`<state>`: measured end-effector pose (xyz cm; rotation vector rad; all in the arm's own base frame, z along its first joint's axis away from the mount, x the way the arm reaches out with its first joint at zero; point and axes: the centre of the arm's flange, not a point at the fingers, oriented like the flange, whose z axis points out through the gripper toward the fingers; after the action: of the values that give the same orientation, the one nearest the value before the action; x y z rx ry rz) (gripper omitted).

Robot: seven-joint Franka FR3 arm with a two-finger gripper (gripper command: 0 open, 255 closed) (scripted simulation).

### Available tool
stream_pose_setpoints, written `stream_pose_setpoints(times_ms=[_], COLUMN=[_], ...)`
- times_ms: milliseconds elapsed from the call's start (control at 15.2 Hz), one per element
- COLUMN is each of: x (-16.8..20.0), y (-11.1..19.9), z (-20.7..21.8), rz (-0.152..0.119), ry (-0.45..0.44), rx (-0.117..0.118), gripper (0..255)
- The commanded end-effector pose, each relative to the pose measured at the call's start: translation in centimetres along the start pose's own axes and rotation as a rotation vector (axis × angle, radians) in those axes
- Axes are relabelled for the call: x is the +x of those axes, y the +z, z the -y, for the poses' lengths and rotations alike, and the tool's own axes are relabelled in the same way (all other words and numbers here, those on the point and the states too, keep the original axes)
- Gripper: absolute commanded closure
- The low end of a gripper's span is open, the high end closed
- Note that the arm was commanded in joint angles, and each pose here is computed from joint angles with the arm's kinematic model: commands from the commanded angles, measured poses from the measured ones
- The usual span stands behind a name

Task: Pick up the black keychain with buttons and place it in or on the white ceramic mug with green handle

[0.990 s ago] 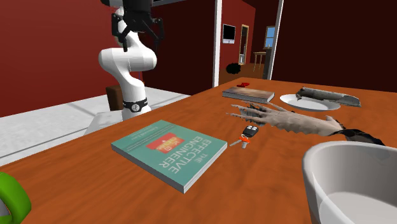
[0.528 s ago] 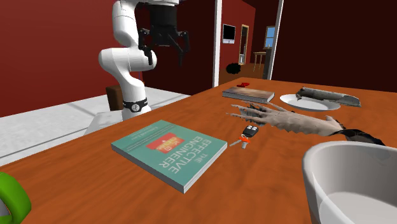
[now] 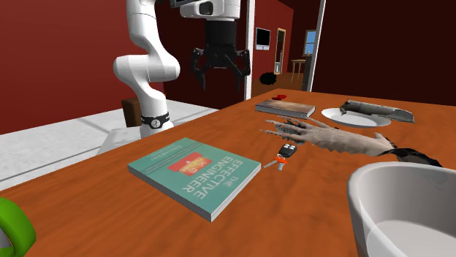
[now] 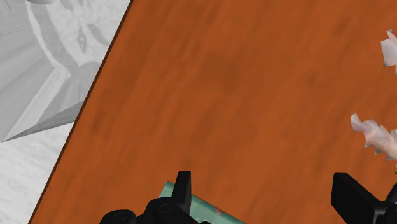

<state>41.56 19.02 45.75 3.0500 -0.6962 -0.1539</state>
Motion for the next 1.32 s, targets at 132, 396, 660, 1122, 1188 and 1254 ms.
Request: stream_pose_setpoints(times_ms=[132, 396, 660, 1122, 1188, 1254], x=[1.8, 4.2, 6.9, 9.8, 9.9, 9.9], y=[2.1, 3.7, 5.2, 8.1, 8.6, 9.2], z=[4.4, 8.5, 12.4, 16.0, 16.1, 16.1], rz=[-0.011, -0.023, -0.035, -0.046, -0.046, -0.046], ry=[0.081, 0.159, 0.237, 0.312, 0.312, 0.312], rx=[0.018, 0.035, 0.051, 0.067, 0.067, 0.067], gripper=[0, 0, 0, 0, 0, 0])
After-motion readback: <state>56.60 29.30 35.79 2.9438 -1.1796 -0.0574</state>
